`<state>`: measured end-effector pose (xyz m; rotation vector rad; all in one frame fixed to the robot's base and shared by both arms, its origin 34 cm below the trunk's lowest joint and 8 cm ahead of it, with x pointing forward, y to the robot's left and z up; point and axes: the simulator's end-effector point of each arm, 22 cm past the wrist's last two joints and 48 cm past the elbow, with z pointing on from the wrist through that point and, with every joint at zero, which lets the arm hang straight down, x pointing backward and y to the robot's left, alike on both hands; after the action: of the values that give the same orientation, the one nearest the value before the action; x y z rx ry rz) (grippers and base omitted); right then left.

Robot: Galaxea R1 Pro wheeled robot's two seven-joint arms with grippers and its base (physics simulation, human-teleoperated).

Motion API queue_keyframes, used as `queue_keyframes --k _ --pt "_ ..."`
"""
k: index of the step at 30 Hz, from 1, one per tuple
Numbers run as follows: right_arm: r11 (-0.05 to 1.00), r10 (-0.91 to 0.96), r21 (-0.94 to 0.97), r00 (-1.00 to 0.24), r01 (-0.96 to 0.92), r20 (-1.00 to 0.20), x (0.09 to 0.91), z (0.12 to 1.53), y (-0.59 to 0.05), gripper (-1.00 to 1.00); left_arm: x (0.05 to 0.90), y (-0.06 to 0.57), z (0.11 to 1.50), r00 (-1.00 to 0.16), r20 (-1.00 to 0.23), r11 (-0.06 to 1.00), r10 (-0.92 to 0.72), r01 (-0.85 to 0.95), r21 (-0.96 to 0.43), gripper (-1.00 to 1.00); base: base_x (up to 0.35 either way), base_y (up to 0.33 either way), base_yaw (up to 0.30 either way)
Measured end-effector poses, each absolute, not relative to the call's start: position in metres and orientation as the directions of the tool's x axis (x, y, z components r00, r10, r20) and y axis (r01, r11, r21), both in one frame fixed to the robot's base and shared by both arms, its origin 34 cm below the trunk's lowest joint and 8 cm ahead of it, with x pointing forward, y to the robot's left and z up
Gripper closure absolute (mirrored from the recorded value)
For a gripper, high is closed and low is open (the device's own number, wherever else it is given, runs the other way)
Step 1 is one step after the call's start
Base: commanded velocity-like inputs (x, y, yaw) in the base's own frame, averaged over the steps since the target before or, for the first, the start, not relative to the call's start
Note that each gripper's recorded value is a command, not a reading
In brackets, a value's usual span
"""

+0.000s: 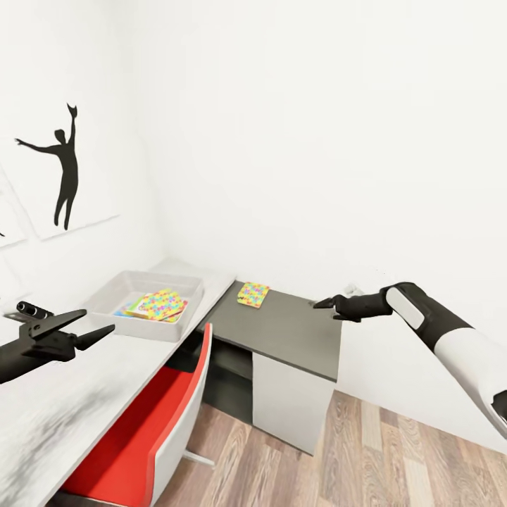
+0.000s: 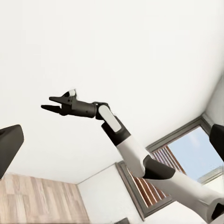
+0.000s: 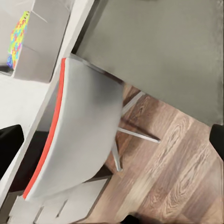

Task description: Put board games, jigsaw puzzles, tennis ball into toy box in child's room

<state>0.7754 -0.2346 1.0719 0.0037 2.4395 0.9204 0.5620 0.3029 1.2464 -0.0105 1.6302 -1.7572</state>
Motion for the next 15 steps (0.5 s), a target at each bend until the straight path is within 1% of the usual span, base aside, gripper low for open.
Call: queue_keyframes --k 9,15 --pt "0.787 0.211 0.598 -0.844 -0.153 -0.493 0.765 1.05 -0.265 -1.0 0.559 0.303 1.251 -0.731 -0.464 0.069 -0.501 0.5 -0.863 -1.0 -0.001 0.0 -0.215" --pt "0.8 0.231 0.59 -0.848 -0.115 -0.478 0.742 1.017 -0.291 -1.0 0.559 0.305 1.257 -0.722 -0.478 0.077 -0.5 0.513 -0.855 -1.0 0.0 0.0 -0.215"
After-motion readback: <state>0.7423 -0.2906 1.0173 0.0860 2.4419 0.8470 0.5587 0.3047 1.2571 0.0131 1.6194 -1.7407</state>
